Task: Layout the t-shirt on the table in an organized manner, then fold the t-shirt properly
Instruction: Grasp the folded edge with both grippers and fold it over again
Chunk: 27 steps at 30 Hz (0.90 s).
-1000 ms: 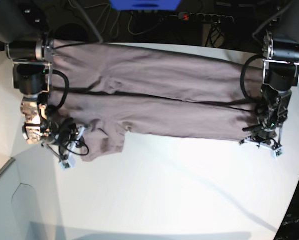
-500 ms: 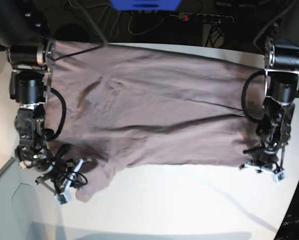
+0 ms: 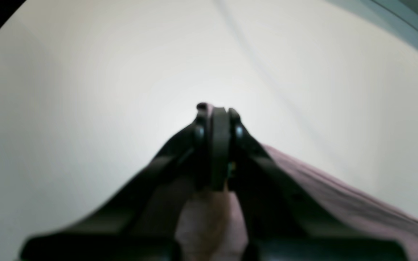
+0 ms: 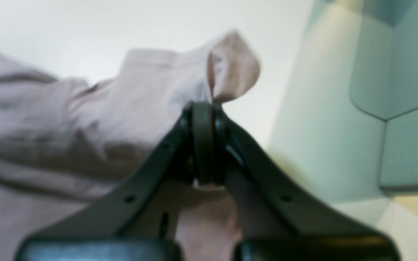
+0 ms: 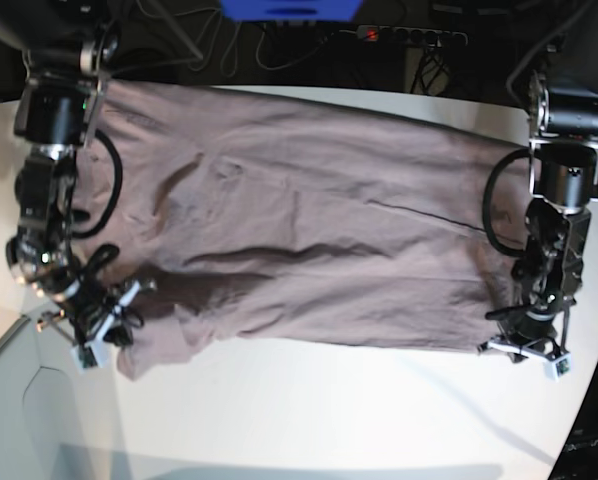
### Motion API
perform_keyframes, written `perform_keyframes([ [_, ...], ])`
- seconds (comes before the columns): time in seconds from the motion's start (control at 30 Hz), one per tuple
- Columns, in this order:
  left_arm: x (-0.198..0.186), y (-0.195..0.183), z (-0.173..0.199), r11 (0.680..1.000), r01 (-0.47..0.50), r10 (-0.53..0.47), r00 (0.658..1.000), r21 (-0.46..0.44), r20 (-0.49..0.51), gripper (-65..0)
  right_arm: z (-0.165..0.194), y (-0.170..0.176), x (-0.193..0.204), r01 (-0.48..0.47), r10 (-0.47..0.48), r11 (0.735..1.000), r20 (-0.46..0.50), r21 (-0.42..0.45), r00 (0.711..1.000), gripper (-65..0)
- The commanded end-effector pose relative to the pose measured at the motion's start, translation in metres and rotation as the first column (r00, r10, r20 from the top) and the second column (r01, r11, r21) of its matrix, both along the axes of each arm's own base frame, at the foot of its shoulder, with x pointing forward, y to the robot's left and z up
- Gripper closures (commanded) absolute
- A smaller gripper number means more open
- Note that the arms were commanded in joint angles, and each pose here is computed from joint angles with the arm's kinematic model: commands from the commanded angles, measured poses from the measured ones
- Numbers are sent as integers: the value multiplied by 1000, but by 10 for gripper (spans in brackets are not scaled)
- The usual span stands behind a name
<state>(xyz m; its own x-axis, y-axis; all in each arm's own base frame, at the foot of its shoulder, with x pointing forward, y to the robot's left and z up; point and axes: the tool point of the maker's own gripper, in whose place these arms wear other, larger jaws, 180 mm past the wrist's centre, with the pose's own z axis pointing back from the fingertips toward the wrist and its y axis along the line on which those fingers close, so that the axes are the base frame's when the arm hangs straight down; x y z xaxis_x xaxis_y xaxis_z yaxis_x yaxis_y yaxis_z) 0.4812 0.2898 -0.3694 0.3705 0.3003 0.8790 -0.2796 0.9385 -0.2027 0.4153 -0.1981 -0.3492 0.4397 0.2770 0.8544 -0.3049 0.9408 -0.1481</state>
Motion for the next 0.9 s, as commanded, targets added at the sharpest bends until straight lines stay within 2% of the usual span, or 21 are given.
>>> perform_keyframes([
  [0.0,16,5,33,1000,-2,1,996,17,90,0,22,-3,4,-3,3,1000,70,-2,998,0],
  [0.23,-3,-6,28,999,36,-39,994,32,106,0,27,0,-41,30,-29,1000,106,-6,994,0],
  [0.4,-32,12,25,1000,-20,19,991,10,129,0,33,-3,-71,72,-71,997,125,-6,990,0],
  [0.6,-65,29,11,996,-88,90,989,-20,122,0,25,9,-121,68,-66,997,82,-23,994,0],
  [0.87,-88,29,-10,996,-88,89,994,-13,70,0,21,33,-168,76,-76,997,34,10,997,0],
])
